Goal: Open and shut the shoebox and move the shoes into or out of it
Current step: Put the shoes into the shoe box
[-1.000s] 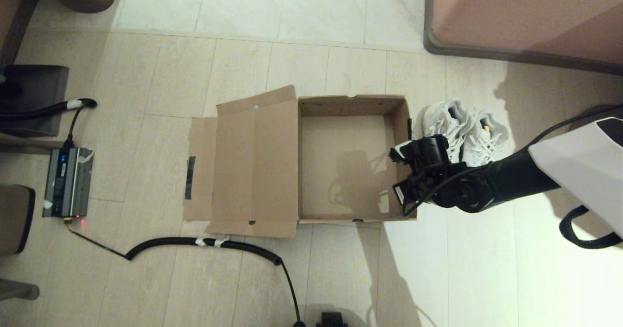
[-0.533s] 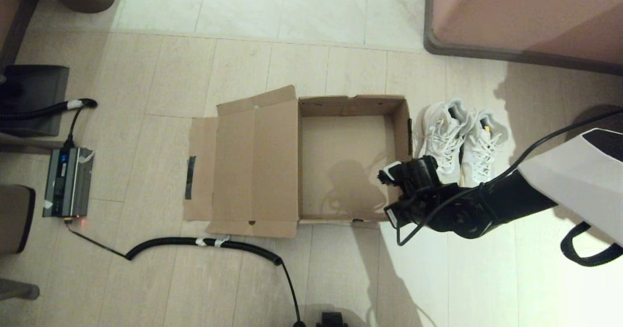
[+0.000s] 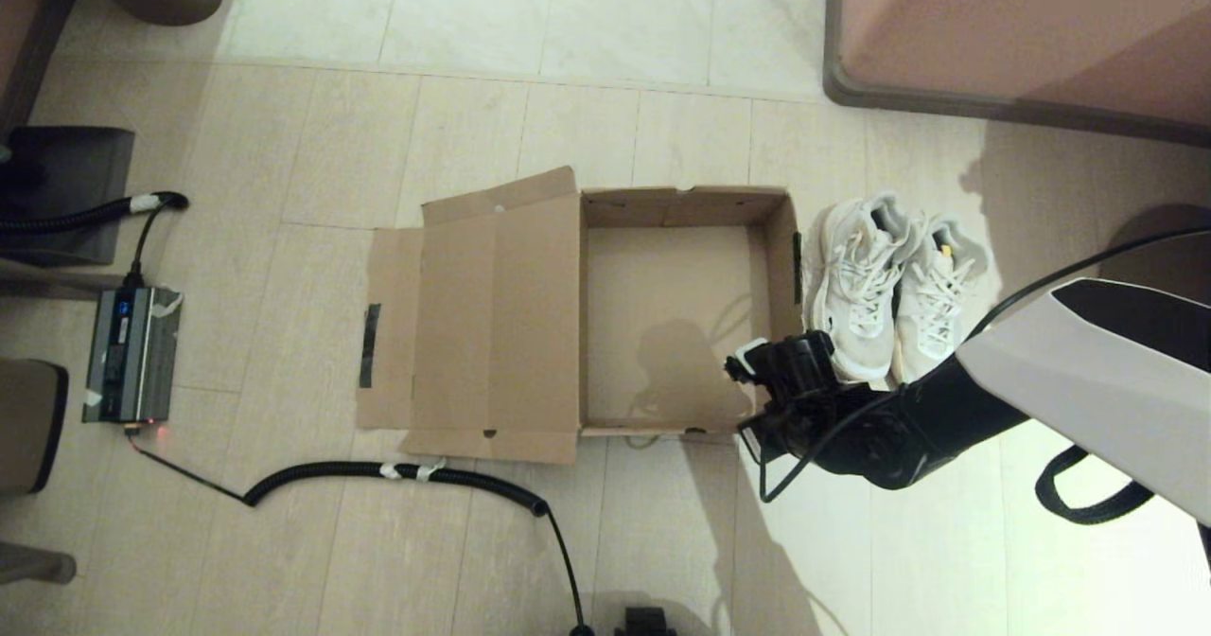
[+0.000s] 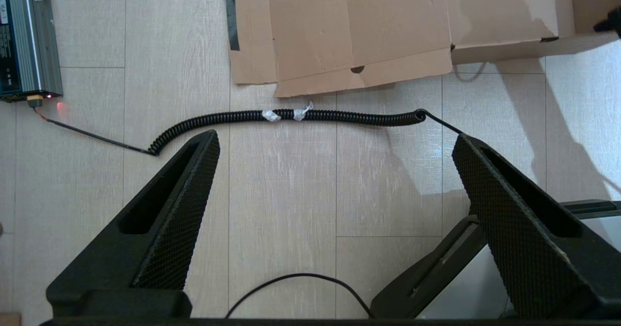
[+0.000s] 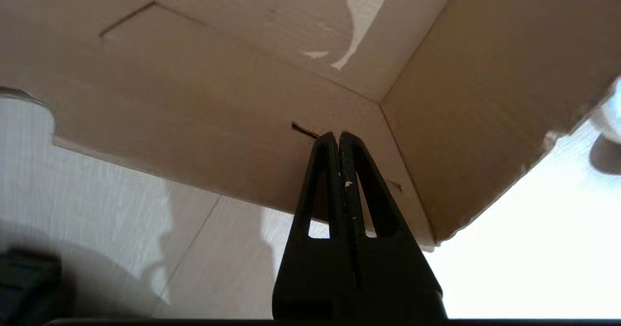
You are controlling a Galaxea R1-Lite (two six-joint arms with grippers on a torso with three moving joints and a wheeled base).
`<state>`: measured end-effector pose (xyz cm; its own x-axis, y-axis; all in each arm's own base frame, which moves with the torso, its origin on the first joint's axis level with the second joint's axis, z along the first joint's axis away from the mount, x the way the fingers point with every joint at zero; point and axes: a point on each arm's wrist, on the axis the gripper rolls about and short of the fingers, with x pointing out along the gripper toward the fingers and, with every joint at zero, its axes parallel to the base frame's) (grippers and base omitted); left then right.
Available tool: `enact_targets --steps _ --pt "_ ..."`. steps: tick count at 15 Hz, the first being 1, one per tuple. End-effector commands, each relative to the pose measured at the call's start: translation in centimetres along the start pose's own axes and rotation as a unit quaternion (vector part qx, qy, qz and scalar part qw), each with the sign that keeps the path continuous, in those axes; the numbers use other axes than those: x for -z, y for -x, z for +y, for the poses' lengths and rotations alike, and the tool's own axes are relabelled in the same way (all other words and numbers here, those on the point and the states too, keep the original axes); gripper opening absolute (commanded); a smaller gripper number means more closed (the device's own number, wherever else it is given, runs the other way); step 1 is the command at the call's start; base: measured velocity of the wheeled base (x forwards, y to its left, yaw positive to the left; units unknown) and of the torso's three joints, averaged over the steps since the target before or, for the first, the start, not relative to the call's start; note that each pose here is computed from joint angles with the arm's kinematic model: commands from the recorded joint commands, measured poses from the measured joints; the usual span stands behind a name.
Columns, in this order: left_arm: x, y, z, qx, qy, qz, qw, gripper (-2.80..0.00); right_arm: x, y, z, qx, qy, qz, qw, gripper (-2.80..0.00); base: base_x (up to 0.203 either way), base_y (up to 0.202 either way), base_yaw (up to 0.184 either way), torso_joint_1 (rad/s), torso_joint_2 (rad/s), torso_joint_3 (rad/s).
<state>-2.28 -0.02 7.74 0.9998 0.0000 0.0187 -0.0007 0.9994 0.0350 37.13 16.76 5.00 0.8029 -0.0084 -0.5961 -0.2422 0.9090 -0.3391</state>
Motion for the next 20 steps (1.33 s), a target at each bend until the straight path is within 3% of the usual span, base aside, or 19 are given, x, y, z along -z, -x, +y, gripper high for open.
enact_targets --steps 1,6,8,10,13,14,16,17,19,20 --pt "0.2 -0.1 0.0 0.0 0.0 0.005 1.0 0.0 0.7 0.0 0.5 -0.004 0.008 0.01 1.0 -2.8 0.0 0.0 0.0 0.0 0.0 0.0" --pt "0.2 -0.1 0.0 0.0 0.0 0.005 1.0 0.0 1.1 1.8 2.2 -0.024 0.019 0.004 1.0 -2.8 0.0 0.0 0.0 0.0 0.0 0.0" --pt "0.2 -0.1 0.0 0.0 0.0 0.005 1.0 0.0 -0.9 2.0 1.8 -0.018 -0.009 -0.046 0.999 -2.8 0.0 0.0 0.0 0.0 0.0 0.0" --pt "0.2 -0.1 0.0 0.0 0.0 0.004 1.0 0.0 -4.9 2.9 0.6 -0.013 -0.065 -0.121 0.99 -2.8 0.0 0.0 0.0 0.0 0.0 0.0" --pt "0.2 -0.1 0.0 0.0 0.0 0.005 1.0 0.0 -10.0 3.7 -3.6 0.013 -0.159 -0.208 0.965 -2.8 0.0 0.0 0.0 0.0 0.0 0.0" --pt "0.2 -0.1 0.0 0.0 0.0 0.004 1.0 0.0 -10.8 3.5 -6.1 0.036 -0.189 -0.223 0.956 -2.8 0.0 0.0 0.0 0.0 0.0 0.0" --pt "0.2 -0.1 0.0 0.0 0.0 0.005 1.0 0.0 -10.9 2.9 -11.6 0.088 -0.223 -0.213 0.947 -2.8 0.0 0.0 0.0 0.0 0.0 0.0" --pt "0.2 -0.1 0.0 0.0 0.0 0.004 1.0 0.0 -11.1 2.9 -14.0 0.109 -0.235 -0.214 0.942 0.0 0.0 0.0 0.0 0.0 0.0 0.0" --pt "0.2 -0.1 0.0 0.0 0.0 0.005 1.0 0.0 -11.8 3.4 -18.2 0.146 -0.259 -0.234 0.926 0.0 0.0 0.0 0.0 0.0 0.0 0.0" --pt "0.2 -0.1 0.0 0.0 0.0 0.005 1.0 0.0 -11.5 3.4 -19.8 0.162 -0.265 -0.228 0.923 0.0 0.0 0.0 0.0 0.0 0.0 0.0"
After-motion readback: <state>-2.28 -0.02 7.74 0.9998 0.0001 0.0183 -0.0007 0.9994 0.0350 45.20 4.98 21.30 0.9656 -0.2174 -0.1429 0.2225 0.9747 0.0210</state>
